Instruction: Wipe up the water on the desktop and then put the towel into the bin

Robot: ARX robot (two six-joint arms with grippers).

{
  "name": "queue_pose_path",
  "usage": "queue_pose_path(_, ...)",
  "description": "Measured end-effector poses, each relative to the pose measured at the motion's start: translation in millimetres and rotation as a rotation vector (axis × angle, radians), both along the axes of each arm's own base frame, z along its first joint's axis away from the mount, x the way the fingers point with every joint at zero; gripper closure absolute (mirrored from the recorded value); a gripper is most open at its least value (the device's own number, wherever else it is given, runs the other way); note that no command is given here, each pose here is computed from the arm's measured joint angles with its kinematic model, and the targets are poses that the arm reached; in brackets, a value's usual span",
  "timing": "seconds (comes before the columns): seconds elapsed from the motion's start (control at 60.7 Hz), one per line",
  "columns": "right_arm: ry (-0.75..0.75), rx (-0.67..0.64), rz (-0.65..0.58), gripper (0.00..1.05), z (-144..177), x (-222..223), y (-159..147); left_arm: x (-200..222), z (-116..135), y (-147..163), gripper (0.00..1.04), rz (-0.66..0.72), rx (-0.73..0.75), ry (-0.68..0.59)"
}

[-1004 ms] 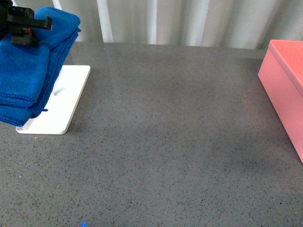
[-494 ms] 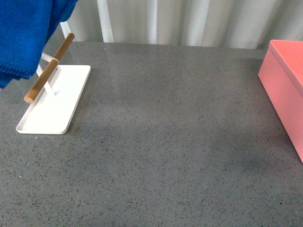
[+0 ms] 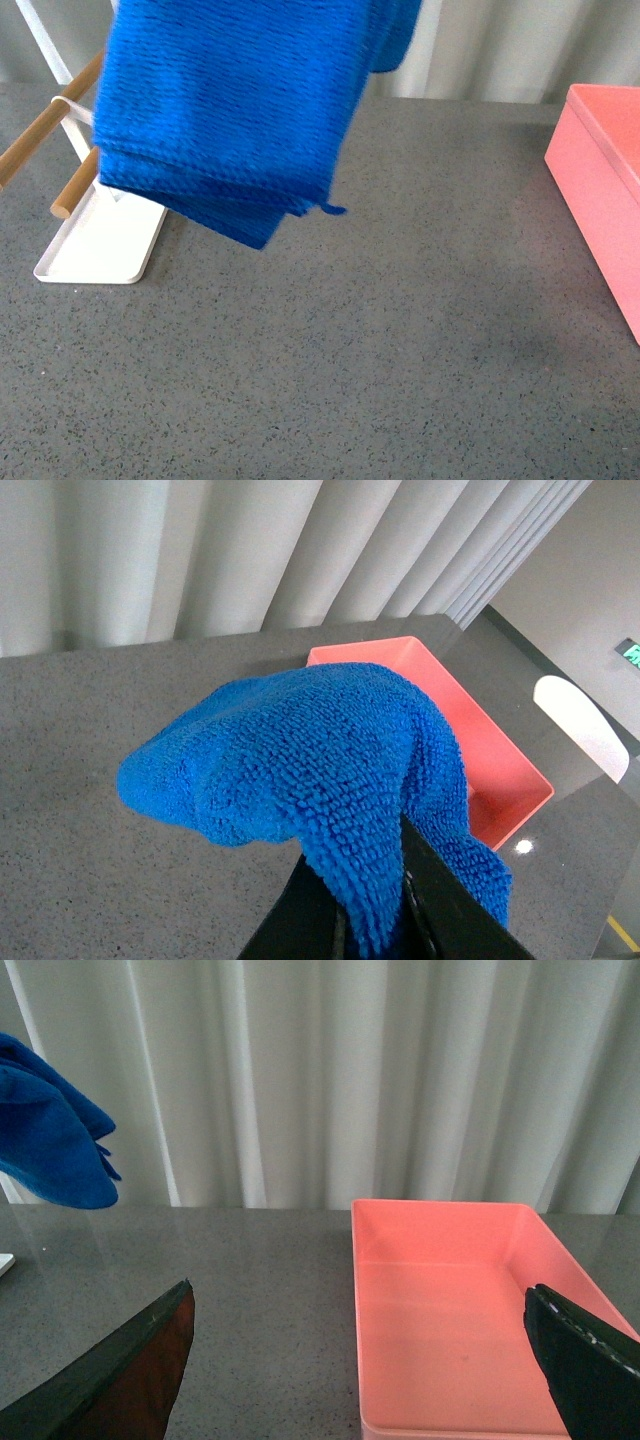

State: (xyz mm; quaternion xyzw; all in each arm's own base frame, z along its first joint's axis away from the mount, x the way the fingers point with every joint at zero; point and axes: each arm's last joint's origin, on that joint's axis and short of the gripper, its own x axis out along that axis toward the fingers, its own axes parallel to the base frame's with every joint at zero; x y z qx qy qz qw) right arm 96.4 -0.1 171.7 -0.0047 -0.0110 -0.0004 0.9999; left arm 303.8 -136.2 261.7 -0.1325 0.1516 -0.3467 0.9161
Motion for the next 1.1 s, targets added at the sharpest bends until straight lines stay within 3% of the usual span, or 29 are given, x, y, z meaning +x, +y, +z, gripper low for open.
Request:
queue_pose_path(0.214, 0.011, 0.009, 0.009, 0.07, -0.3, 0.2, 0.1, 0.9, -5.8, -5.3, 1.0, 0.002, 0.009, 0.017)
queue_pose_path(0.313, 0.453, 0.183, 0.135, 0.07, 0.1, 6.6, -4.6, 1.2, -5.8, -4.7, 1.0, 0.007, 0.009, 0.017)
queue_pose_path(0.395, 0.574, 0.284, 0.15, 0.07, 5.5, 25.0, -16.8, 0.8, -5.8, -5.5, 1.0, 0.001, 0.008, 0.017)
queue_pose_path(0.445, 0.575, 0.295, 0.166, 0.07, 10.6, 35.0, -22.0, 0.9, -5.9, -5.4, 1.0, 0.004, 0.009, 0.018)
queue_pose_path(0.675, 0.692, 0.294, 0.473, 0.07, 13.8, 94.5, -20.7, 0.9, -5.9, -5.4, 1.0, 0.004, 0.009, 0.018)
queue_pose_path(0.807, 0.706, 0.25, 0.677, 0.07, 7.8, 124.1, 2.1, 1.1, -5.9, -5.1, 1.0, 0.006, 0.009, 0.018)
queue_pose_path(0.955, 0.636, 0.147, 0.823, 0.07, 5.1, 156.6, 35.4, 1.0, -5.9, -5.2, 1.0, 0.004, 0.009, 0.018)
queue_pose_path(1.103, 0.585, 0.129, 0.898, 0.07, 7.3, 180.2, 63.2, 1.0, -5.9, -5.2, 1.0, 0.005, 0.009, 0.018)
